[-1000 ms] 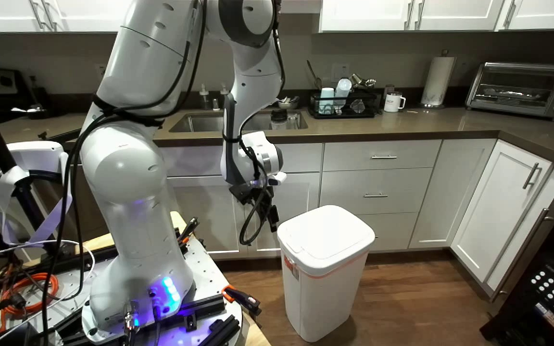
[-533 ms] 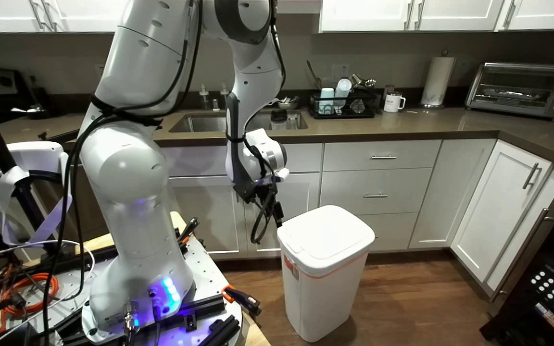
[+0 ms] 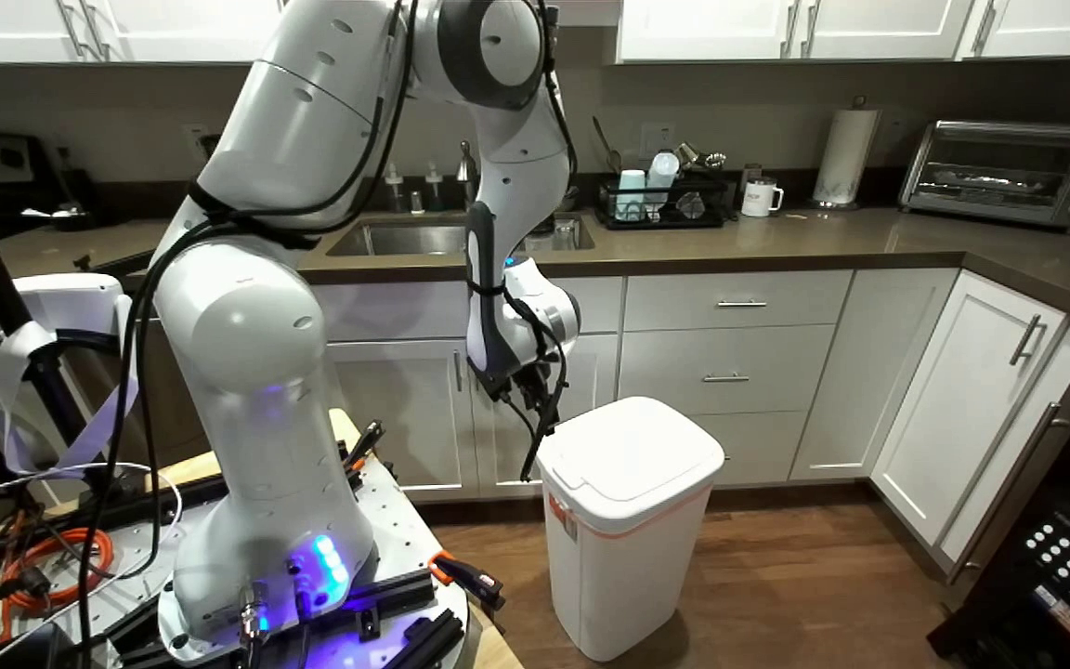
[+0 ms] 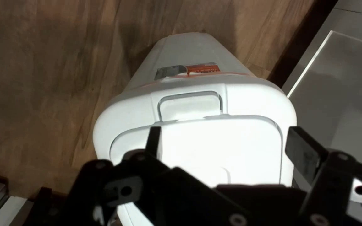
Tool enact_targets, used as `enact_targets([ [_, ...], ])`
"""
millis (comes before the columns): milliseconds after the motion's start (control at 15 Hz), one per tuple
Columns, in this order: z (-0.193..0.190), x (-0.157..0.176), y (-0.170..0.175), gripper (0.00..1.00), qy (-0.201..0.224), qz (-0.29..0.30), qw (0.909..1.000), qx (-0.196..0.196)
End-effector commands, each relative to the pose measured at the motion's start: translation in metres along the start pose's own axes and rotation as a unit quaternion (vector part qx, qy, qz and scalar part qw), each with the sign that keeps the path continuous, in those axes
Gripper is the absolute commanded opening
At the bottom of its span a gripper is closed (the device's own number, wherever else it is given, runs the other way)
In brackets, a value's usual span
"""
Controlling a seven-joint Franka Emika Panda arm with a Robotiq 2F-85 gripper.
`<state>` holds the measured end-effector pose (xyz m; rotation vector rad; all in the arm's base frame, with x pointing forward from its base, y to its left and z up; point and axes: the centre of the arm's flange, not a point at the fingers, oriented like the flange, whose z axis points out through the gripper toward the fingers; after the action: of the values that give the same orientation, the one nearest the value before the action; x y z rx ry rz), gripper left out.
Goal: Open the white lid
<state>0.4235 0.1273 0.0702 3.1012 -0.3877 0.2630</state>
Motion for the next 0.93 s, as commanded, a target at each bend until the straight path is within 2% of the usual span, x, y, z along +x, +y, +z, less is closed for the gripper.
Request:
enact_targets([
  [0,0.044,-0.002,0.012,1.00,-0.023,0.015,0.9995,0.017],
  [333,0.087,0.008,0.013,1.00,-0.003,0.002,1.0000,0.005],
  [400,0.094,0.011,0.009,0.96,0.004,-0.007,1.0000,0.002],
  [467,0.101,0.014,0.006,0.87,0.009,-0.014,0.9999,0.000],
  [533,0.106,0.016,0.003,0.90,0.013,-0.019,0.9997,0.000],
  [667,0.118,0.015,-0.002,0.79,0.014,-0.026,0.9996,-0.002],
  [800,0.128,0.012,-0.004,0.93,0.012,-0.028,0.9995,-0.009],
  [867,0.132,0.011,-0.004,0.96,0.010,-0.027,0.9995,-0.015],
])
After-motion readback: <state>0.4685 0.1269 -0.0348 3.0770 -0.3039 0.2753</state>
